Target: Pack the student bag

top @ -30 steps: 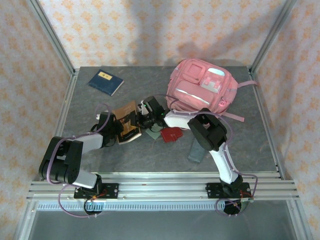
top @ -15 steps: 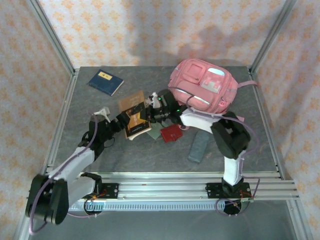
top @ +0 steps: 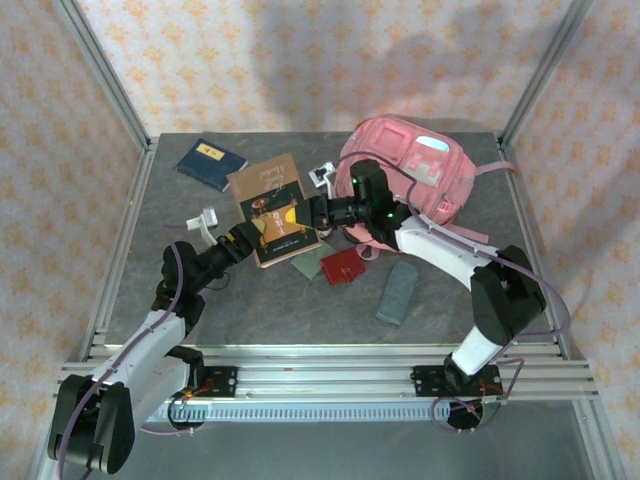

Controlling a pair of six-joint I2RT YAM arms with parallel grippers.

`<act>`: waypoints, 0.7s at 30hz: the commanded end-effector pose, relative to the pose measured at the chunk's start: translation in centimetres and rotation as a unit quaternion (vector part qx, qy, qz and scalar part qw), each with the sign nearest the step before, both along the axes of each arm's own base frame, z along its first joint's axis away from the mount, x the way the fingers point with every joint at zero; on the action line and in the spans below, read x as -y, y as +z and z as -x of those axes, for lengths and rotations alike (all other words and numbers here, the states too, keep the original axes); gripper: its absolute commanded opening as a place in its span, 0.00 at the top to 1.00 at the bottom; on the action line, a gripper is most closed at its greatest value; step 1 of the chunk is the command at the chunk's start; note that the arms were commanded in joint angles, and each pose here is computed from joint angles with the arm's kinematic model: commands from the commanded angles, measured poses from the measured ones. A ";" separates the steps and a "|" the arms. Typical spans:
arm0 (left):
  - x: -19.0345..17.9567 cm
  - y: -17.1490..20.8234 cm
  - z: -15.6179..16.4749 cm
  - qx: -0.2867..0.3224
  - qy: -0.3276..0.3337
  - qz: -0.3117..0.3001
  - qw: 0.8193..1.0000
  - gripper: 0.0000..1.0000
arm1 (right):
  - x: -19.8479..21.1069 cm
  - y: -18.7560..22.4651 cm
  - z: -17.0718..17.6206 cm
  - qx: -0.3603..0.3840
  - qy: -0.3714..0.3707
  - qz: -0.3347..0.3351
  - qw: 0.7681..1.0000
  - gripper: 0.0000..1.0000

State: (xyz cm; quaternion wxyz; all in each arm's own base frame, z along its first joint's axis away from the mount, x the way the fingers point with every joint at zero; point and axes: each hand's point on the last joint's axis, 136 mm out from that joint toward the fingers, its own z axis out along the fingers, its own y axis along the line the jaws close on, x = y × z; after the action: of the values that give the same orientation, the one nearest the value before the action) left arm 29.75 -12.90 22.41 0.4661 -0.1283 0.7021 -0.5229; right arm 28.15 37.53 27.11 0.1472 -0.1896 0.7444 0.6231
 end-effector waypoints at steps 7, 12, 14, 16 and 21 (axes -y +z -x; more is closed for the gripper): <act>1.8 5.9 3.0 0.114 -0.090 0.073 0.987 0.17 | 0.6 4.7 3.0 0.054 0.062 -0.073 0.994 1.00; 2.2 5.9 3.3 0.107 -0.105 0.076 0.986 0.62 | 0.9 4.1 1.6 0.046 0.033 -0.065 0.996 1.00; 2.1 5.7 3.5 0.105 -0.104 0.075 0.986 0.85 | 1.2 3.9 0.8 0.044 0.021 -0.062 0.997 0.99; 2.1 5.7 3.6 0.104 -0.104 0.073 0.986 1.00 | 1.3 3.4 0.3 0.042 0.015 -0.052 0.998 0.99; 1.8 4.8 2.7 0.076 -0.082 0.046 0.993 1.00 | 1.7 0.9 -2.0 0.047 -0.029 0.031 0.998 0.80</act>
State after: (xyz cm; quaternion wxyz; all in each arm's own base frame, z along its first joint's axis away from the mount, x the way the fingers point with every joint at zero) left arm 27.22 -14.72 26.48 0.4502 -0.0733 0.6428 -0.6154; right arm 27.09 36.82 27.21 0.1251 -0.2064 0.7384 0.6297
